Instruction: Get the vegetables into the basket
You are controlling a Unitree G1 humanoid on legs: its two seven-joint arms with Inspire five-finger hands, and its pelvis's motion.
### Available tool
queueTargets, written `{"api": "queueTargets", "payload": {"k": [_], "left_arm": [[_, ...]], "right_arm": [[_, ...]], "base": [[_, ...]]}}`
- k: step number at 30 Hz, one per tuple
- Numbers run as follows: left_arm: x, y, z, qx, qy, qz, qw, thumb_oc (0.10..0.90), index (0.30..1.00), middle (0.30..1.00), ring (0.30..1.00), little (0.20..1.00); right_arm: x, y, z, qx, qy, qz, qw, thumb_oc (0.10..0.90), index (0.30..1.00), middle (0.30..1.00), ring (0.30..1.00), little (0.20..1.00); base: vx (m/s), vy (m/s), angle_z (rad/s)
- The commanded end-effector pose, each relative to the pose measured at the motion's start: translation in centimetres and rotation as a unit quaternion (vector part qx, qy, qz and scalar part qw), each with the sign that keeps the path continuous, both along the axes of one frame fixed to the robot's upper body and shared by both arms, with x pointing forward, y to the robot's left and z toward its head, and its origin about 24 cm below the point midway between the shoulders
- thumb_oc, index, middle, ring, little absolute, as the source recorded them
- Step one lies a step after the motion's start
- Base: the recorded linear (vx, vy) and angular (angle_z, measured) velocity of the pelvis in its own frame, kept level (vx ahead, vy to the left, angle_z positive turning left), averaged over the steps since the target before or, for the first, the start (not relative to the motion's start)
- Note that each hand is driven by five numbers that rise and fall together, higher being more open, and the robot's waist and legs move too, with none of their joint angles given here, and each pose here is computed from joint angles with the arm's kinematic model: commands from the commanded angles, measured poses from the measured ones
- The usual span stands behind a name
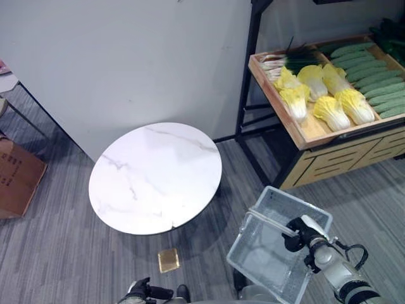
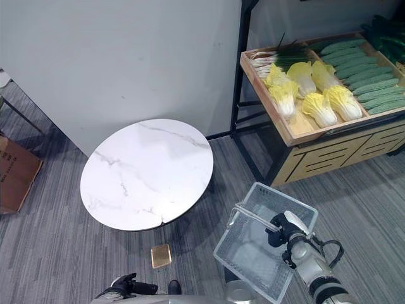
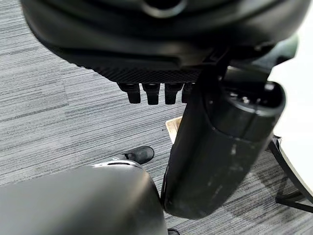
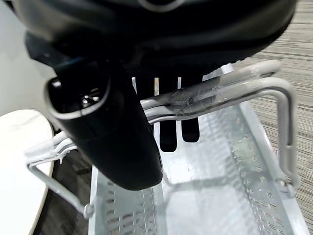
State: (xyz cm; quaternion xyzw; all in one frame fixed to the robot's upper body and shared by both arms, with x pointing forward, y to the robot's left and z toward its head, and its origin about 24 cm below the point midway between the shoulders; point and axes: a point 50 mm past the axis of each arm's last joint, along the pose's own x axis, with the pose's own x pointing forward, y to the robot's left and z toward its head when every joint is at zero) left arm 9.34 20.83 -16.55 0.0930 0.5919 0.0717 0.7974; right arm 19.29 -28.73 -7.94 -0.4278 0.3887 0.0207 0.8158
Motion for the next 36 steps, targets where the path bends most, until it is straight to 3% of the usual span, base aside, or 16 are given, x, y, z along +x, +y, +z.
{"api": "queueTargets", "payload": {"k": [1,9,15,22,36], "left_arm": [[-0.8,-0.3,-0.3,0.015,0.031,-0.052,0.998,0.9,1.0,1.0,1.0,1.0],[-0.7,0.8,-0.1,0.038,0.033,-0.047,0.998,0.9,1.0,1.0,1.0,1.0],[-0.8,1.4,-0.1,0.048,0.036,-0.048,0.997,0.9,1.0,1.0,1.0,1.0],[-1.0,1.6,-0.1,0.058,0.042,-0.051,0.996,0.9,1.0,1.0,1.0,1.0],[-1.2,2.3,0.0,0.072,0.052,-0.059,0.994,0.9,1.0,1.0,1.0,1.0]], "right_arm": [[4.9,-0.1,3.4,-0.02,-0.116,-0.006,0.993,0.4,0.3,0.3,0.3,0.3],[-0.6,-2.0,-1.5,-0.018,0.002,-0.113,0.993,0.4,0.3,0.3,0.3,0.3],[-3.0,-2.9,-2.5,-0.049,0.046,-0.119,0.991,0.4,0.3,0.3,0.3,0.3],[-4.7,-2.4,-3.6,-0.037,0.066,-0.137,0.988,0.4,0.3,0.3,0.3,0.3],[-5.1,-0.9,-4.4,0.0,0.065,-0.149,0.987,0.4,0.3,0.3,0.3,0.3]], "base": [[0.0,0.0,0.0],[0.0,0.0,0.0],[0.0,0.0,0.0],[0.0,0.0,-0.01],[0.01,0.025,-0.1]]}}
